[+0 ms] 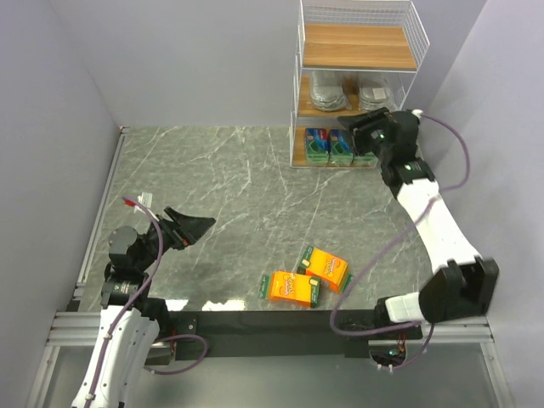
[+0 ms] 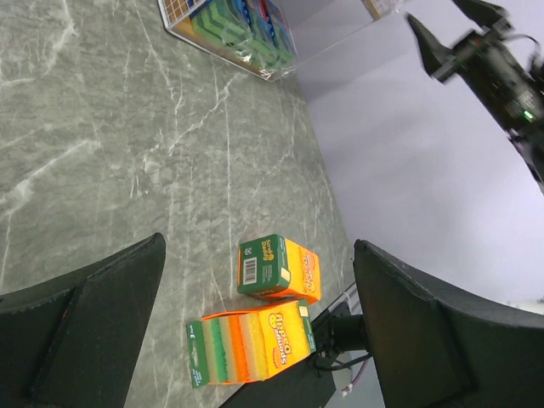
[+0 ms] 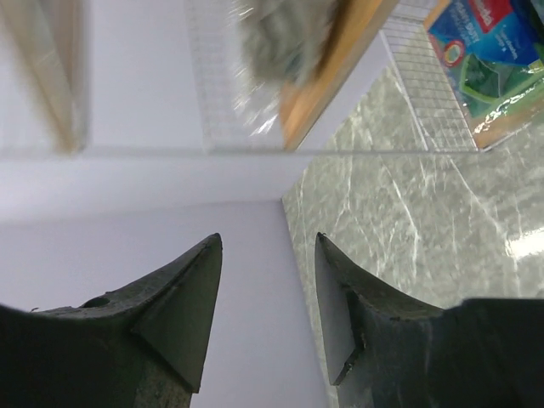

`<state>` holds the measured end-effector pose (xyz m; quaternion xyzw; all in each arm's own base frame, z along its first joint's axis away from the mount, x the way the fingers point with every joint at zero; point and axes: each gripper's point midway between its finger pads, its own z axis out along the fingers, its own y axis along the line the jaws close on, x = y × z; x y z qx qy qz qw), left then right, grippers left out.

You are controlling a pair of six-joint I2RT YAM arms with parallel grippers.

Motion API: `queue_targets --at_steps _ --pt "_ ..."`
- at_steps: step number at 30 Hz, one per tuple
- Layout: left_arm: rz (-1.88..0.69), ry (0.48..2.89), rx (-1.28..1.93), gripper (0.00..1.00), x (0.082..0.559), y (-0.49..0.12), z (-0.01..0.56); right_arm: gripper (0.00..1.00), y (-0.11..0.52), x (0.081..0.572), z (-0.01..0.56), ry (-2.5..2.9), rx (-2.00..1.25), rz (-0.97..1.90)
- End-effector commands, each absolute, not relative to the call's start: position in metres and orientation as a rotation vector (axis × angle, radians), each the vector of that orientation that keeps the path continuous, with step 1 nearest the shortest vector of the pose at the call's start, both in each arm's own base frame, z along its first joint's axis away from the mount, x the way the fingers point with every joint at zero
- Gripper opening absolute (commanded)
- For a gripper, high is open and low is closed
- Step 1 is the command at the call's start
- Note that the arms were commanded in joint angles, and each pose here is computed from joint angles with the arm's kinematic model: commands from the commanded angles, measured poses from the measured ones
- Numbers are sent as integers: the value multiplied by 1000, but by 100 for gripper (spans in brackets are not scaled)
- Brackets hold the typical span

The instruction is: Place and organize the cleaning sponges onto the shelf

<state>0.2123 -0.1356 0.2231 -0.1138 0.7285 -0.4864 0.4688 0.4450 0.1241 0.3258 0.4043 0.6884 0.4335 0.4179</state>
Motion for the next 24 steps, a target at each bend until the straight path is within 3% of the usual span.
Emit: queue_targets --at_steps 1,9,12,18,24 --pt "-1198 1740 -244 99 214 -137 237 56 117 408 353 1698 852 1022" --pt "-1236 1733 -246 100 221 -140 230 56 96 302 188 2141 798 623" --pt "-1256 1736 -240 100 225 -143 231 56 93 261 156 2215 776 571" --pt "-1252 1740 -243 99 232 -143 231 54 83 202 136 2307 789 519" --pt "-1301 1727 -256 100 234 -146 229 53 79 174 118 2416 803 469"
